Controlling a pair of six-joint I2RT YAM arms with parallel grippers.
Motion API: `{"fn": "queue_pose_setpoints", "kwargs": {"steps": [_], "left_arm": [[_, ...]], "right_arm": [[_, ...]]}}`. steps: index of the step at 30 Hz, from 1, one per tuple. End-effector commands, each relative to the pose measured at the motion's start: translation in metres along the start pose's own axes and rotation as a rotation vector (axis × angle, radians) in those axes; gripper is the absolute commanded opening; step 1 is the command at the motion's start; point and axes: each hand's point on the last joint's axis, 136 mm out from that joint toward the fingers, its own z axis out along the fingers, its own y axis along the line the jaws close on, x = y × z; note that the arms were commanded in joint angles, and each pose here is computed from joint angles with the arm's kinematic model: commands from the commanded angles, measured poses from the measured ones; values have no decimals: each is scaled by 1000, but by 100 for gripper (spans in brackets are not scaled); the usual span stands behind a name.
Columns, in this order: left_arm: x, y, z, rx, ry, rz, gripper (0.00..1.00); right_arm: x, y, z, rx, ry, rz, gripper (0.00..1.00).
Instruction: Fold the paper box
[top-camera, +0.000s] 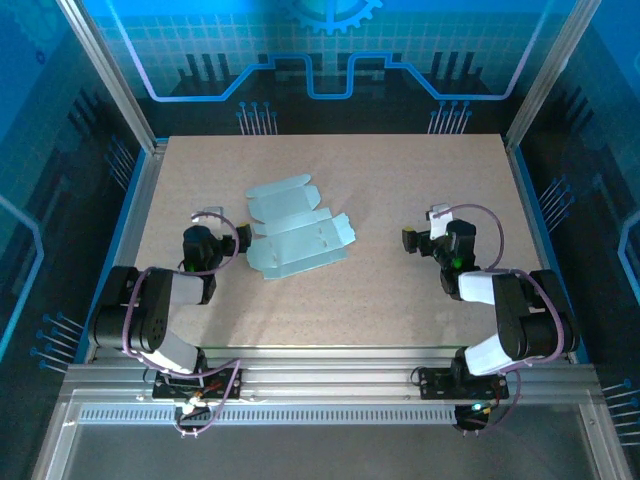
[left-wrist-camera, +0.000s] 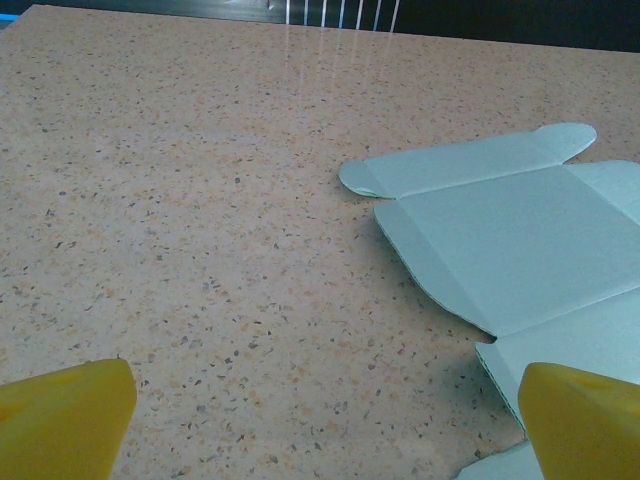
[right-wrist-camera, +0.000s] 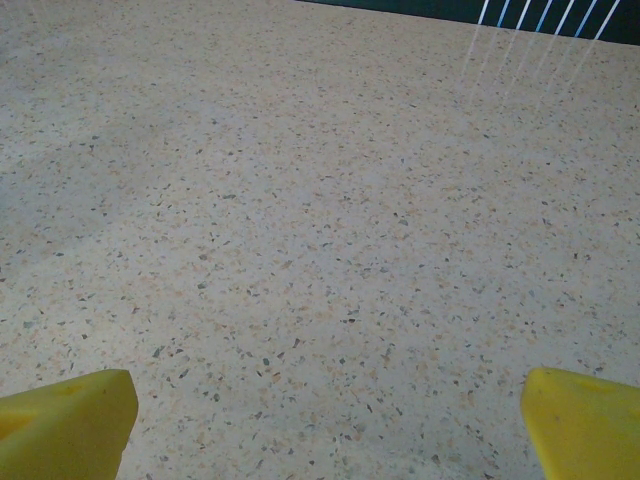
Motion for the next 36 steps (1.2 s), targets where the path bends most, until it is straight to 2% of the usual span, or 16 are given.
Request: {"fn": "queue_pose_setpoints", "kwargs": {"steps": [1,11,18,22,26,29,32,36], "left_arm": [[-12,-2,4,19,-36,13,99],[-14,0,2,4,-42,6,99],[-49,-10,-22,-34,-55,59,99],[-70,-36,-29,39,-42,34,99],[-82,-73,-35,172,-25,-56,99],[-85,-95,-38,260,18,-147,99],[-88,-114,-42,328,11,-128,99],[-87,-116,-43,340,14,-105,99]], "right_arm": [[-12,-7,3,12,-34,19,100],[-15,-7,1,12,-42,16,100],[-39,5,-19,47,-2,-39,100],[-50,19,-31,44,94,6,100],[-63,57,-44,-85,160,106,100],[-63,94,-50,-185,199,252,100],[-56,150,-54,-303,237,313,100],[-41,203,-53,-379,293,457,98]]}}
